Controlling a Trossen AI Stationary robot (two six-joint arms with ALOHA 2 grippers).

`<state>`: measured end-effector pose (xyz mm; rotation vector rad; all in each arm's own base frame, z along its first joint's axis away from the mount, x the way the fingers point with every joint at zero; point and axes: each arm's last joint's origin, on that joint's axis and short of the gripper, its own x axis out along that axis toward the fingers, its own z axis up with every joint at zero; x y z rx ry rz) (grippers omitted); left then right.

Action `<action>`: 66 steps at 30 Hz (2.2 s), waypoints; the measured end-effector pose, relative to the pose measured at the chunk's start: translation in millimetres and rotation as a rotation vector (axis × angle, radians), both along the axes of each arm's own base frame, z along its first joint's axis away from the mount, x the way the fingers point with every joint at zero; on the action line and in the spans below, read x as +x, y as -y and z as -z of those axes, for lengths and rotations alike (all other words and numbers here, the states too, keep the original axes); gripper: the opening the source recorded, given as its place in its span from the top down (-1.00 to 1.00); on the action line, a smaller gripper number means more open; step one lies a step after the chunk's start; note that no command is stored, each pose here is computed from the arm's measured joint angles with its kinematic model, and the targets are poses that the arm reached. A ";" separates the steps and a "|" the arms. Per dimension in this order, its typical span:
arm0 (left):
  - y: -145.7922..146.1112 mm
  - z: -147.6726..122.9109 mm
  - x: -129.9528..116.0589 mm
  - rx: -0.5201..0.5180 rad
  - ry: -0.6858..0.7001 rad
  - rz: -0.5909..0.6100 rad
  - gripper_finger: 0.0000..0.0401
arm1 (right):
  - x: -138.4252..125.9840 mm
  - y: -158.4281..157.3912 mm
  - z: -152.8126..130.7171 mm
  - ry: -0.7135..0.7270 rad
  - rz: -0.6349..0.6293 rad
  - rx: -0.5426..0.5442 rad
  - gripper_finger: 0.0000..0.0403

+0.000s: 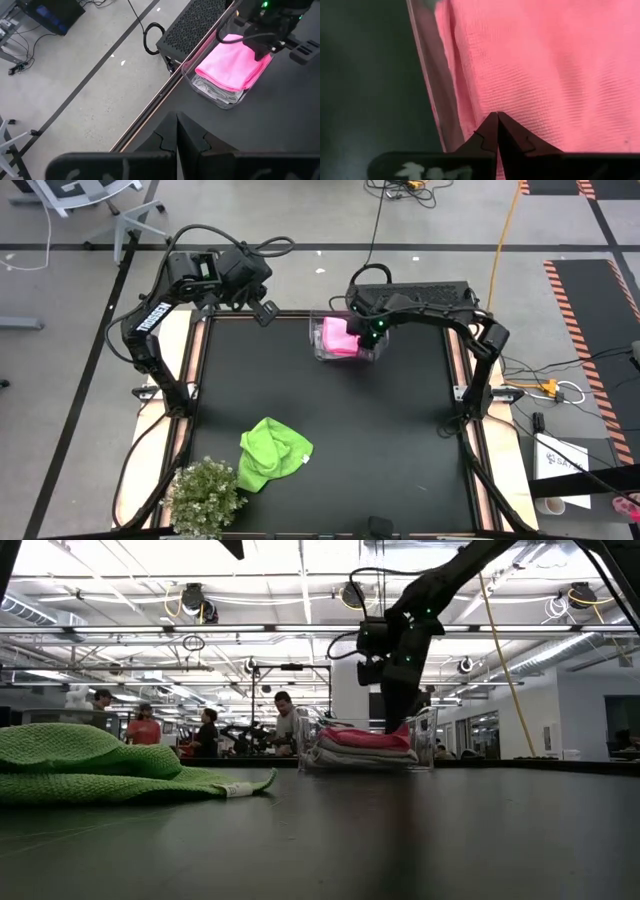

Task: Fold microfiber towels
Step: Stack the folded pink microfiber cloth on top of the gray microfiber cloth in the transparent bin, then fold the green microfiber cloth

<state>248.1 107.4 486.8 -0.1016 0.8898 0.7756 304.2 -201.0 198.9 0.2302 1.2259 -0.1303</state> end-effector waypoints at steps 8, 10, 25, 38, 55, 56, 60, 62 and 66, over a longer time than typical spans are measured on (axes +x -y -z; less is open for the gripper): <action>0.0 0.0 0.0 0.000 0.000 0.000 0.98 | -4.4 0.9 16.2 0.012 0.034 -0.008 1.00; 0.0 0.0 0.0 0.000 0.000 -0.001 0.98 | -5.0 1.0 7.5 0.029 0.057 -0.013 1.00; 59.8 39.7 36.3 -0.041 -0.060 0.000 0.99 | -70.4 -78.8 -164.5 0.558 0.129 -0.178 1.00; 133.5 164.2 55.1 -0.275 -0.219 -0.263 0.98 | -84.9 -145.0 -125.2 0.697 0.058 -0.012 1.00; 220.1 166.3 29.2 -0.319 -0.223 -0.110 0.90 | -39.5 -225.7 -79.0 0.704 0.120 0.156 1.00; 224.5 166.3 27.4 -0.319 -0.232 -0.088 0.90 | -40.0 -228.1 -78.6 0.703 0.125 0.149 1.00; 244.1 172.1 26.2 -0.333 -0.227 0.038 0.89 | -41.1 -235.1 -78.7 0.704 0.131 0.129 1.00; 253.5 182.2 28.0 -0.361 -0.230 0.113 0.89 | -41.4 -237.8 -78.6 0.703 0.123 0.135 1.00; 266.8 211.3 33.8 -0.491 -0.216 0.199 0.83 | -43.1 -245.8 -78.1 0.693 0.084 0.141 1.00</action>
